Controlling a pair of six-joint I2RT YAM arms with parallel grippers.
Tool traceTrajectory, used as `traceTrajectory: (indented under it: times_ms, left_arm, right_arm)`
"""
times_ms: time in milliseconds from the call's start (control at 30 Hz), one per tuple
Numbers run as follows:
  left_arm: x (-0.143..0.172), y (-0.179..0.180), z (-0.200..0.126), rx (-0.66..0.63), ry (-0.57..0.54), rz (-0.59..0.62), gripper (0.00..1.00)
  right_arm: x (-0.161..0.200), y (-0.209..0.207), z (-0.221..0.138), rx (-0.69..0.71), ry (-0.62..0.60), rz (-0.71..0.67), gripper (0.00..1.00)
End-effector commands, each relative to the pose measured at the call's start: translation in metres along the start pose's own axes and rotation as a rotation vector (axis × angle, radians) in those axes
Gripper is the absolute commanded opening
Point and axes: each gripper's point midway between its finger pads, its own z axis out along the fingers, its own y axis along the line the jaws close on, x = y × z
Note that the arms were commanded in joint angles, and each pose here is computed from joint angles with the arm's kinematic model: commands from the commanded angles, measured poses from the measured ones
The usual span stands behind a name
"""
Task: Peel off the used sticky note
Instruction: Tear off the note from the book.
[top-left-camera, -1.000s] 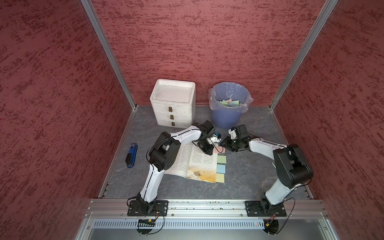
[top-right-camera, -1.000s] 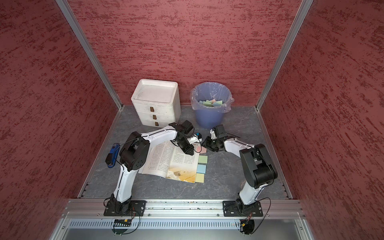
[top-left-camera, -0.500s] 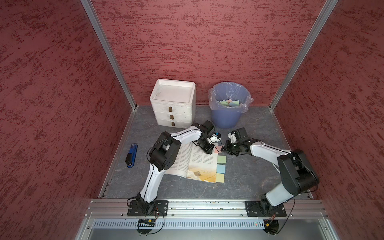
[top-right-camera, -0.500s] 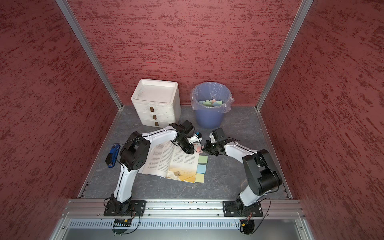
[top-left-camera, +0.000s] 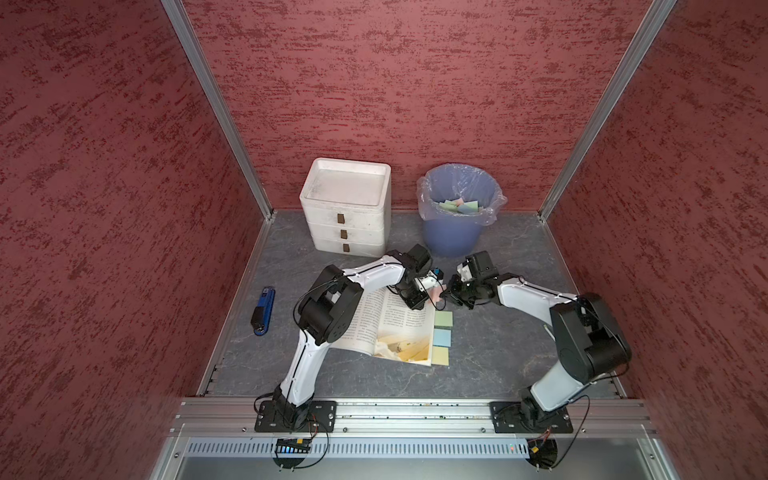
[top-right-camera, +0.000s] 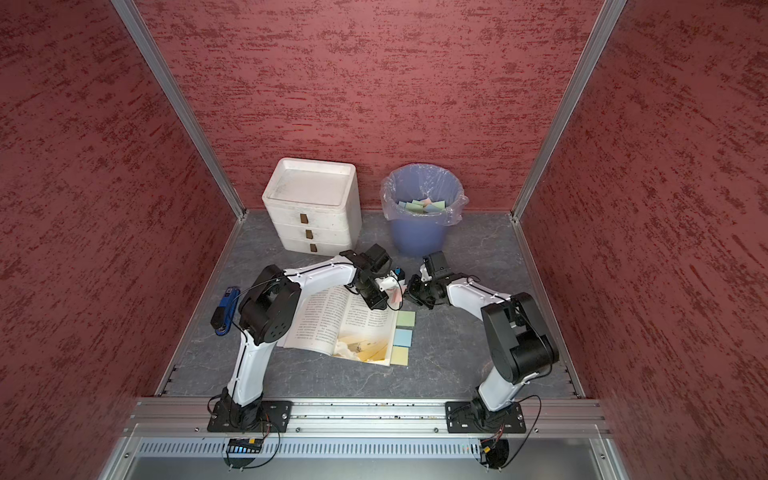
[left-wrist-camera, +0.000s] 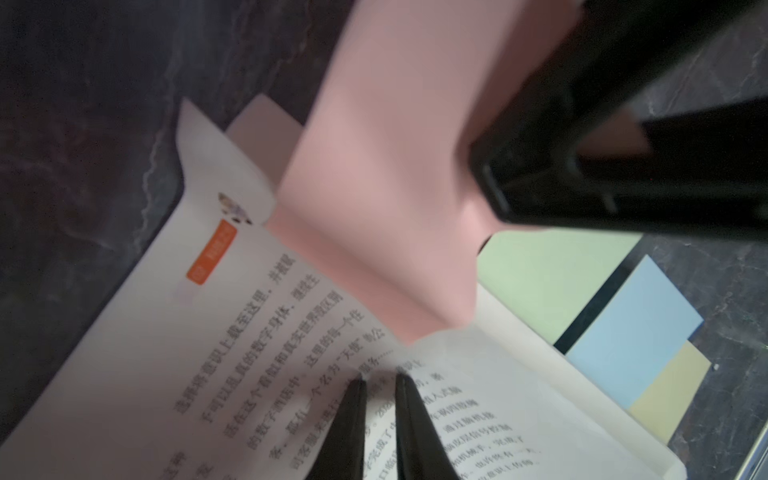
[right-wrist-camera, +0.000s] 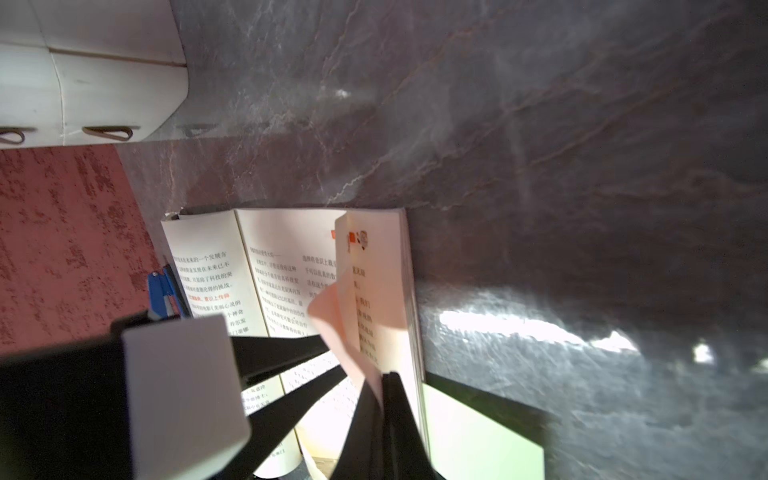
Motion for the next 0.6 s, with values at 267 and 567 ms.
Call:
traceTrajectory:
  times_ms: [267, 567]
  left_arm:
    - [0.026, 0.002, 0.024, -0.047, 0.084, 0.056, 0.16]
    - [0.022, 0.003, 0.022, -0.058, 0.072, 0.069, 0.16]
  right_arm:
    - [-0.018, 0.004, -0.003, -0.091, 0.022, 0.178, 0.00]
    - [0.001, -0.001, 0.001, -0.128, 0.118, 0.265, 0.00]
